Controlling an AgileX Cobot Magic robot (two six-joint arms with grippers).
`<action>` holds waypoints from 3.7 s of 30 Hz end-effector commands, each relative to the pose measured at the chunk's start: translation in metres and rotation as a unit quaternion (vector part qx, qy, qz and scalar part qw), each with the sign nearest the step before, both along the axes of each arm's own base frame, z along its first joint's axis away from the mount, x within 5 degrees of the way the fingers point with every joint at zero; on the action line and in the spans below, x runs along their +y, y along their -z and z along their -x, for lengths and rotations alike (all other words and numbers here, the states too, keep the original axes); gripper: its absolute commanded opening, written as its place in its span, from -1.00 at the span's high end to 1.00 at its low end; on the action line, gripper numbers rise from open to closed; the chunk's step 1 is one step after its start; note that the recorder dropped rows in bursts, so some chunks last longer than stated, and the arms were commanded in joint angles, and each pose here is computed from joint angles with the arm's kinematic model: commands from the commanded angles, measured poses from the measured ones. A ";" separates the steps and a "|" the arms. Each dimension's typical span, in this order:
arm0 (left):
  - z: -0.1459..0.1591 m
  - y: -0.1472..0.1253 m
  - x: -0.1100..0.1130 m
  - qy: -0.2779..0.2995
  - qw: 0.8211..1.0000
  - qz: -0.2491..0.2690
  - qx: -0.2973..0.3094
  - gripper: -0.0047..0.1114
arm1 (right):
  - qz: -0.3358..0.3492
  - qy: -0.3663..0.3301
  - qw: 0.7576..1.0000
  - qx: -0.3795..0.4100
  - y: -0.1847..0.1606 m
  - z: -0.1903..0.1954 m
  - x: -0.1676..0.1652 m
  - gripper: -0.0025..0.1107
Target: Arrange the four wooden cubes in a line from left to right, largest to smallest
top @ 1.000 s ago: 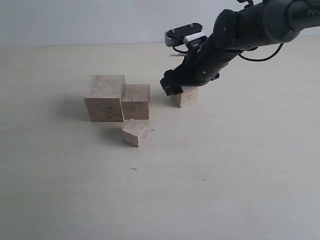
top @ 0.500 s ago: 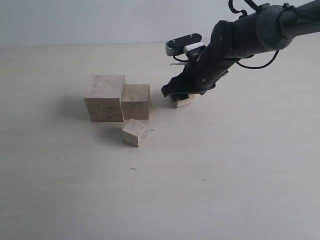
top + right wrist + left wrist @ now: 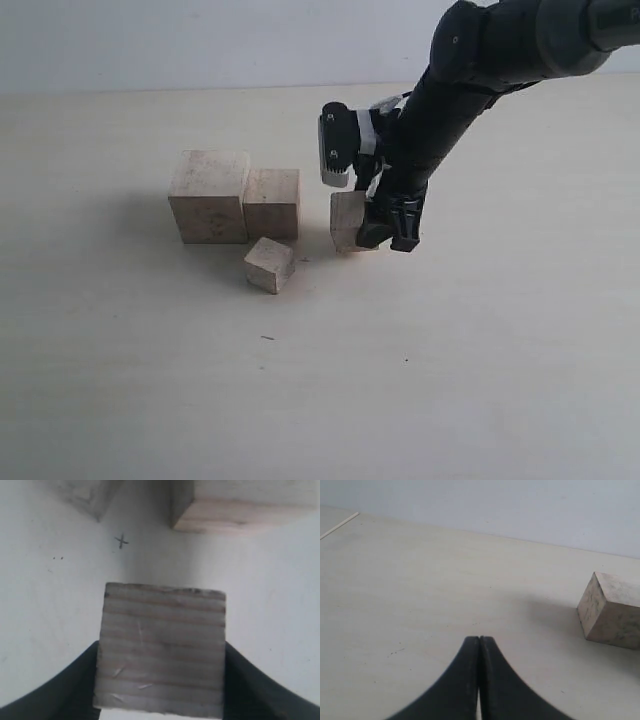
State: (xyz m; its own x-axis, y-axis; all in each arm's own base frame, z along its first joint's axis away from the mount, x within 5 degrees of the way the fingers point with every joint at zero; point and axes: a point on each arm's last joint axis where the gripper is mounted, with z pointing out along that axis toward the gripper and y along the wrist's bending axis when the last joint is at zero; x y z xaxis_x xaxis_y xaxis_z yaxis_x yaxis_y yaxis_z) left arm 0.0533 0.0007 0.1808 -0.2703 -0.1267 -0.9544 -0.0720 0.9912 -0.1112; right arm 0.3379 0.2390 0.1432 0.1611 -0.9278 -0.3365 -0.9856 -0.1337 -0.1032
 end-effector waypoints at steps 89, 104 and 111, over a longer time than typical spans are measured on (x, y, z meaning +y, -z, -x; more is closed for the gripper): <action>0.000 0.000 0.000 0.002 1.000 -0.002 -0.006 0.92 | -0.080 0.304 0.947 0.071 -0.021 -0.025 -0.028 0.46; 0.000 0.000 0.000 0.002 1.000 -0.002 -0.006 0.92 | -0.090 0.350 0.927 0.098 0.025 -0.034 -0.021 0.45; 0.000 0.000 0.000 0.002 1.000 -0.002 -0.006 0.92 | -0.098 0.352 0.926 0.096 0.033 -0.034 -0.015 0.45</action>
State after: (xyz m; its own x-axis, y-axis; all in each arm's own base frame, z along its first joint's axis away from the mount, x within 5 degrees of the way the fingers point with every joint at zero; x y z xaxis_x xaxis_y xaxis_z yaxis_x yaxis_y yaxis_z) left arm 0.0533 0.0007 0.1808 -0.2703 -0.1267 -0.9544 -0.0720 0.9912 -0.1112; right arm 0.3729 0.2197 0.1087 -0.5488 -0.7031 -0.4522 -0.8213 0.5544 0.1348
